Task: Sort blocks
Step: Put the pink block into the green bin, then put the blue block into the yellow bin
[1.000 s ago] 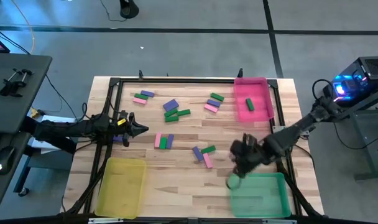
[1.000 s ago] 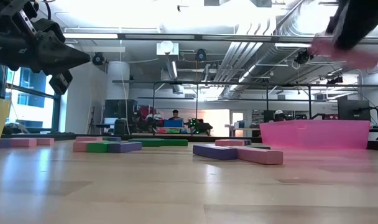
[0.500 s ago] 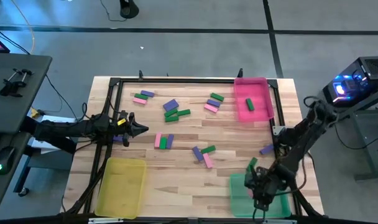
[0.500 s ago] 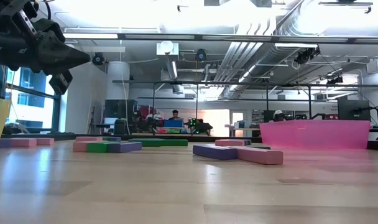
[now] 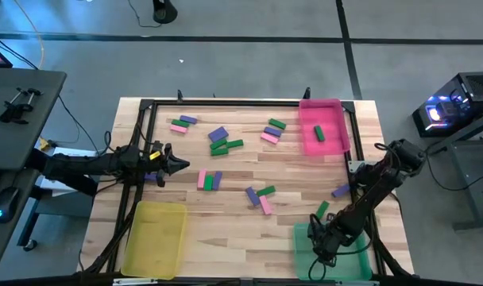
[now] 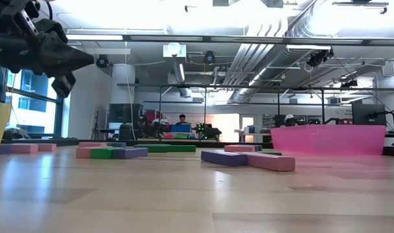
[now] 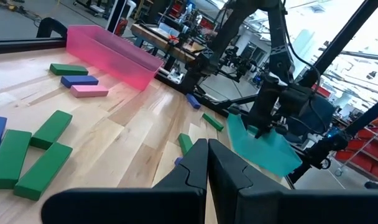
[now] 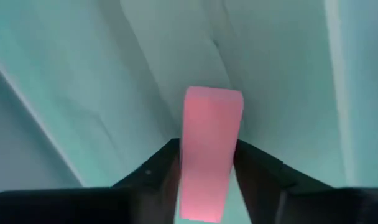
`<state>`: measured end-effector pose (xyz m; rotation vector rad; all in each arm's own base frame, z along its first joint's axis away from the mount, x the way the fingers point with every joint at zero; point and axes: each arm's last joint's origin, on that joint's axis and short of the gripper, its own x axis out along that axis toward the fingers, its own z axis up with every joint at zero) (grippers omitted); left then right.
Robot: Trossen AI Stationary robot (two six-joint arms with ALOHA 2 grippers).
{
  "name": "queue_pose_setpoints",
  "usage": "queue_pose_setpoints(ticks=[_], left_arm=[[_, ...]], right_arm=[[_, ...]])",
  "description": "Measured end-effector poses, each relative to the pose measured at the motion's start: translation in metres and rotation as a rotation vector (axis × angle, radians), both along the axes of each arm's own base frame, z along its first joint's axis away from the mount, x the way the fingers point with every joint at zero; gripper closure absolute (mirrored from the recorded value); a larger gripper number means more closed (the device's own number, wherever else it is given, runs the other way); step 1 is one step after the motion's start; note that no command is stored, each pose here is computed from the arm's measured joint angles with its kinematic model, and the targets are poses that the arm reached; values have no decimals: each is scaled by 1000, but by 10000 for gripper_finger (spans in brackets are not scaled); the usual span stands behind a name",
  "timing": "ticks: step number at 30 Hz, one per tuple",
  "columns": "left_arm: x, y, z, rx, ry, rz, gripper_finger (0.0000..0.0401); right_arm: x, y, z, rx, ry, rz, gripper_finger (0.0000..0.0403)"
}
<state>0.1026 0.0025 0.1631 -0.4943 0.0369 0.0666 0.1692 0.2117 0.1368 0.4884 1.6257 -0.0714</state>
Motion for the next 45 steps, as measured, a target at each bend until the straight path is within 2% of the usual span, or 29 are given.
queue_pose_setpoints(ticks=[4, 8, 13, 17, 20, 24, 29, 32, 36, 45], left_arm=[[0, 0, 0, 1, 0, 3, 401], [0, 0, 0, 1, 0, 7, 401], [0, 0, 0, 1, 0, 7, 401], [0, 0, 0, 1, 0, 7, 401], [0, 0, 0, 1, 1, 7, 401], [0, 0, 0, 1, 2, 7, 401], [0, 0, 0, 2, 5, 7, 401], [0, 0, 0, 2, 5, 7, 401], [0, 0, 0, 2, 5, 7, 401], [0, 0, 0, 1, 5, 7, 401]], right_arm=[[4, -9, 11, 55, 7, -9, 209], [7, -14, 41, 80, -54, -32, 197], [7, -20, 88, -21, -191, -8, 196], [5, -29, 114, -182, -287, 21, 195], [5, -37, 121, -329, -341, 85, 195], [5, -49, 114, -472, -346, 201, 195], [3, -75, 83, -524, -172, 315, 195], [0, -93, 63, -512, -42, 371, 195], [-1, -112, 46, -453, 62, 409, 195], [-9, -132, 22, -273, 162, 599, 195]])
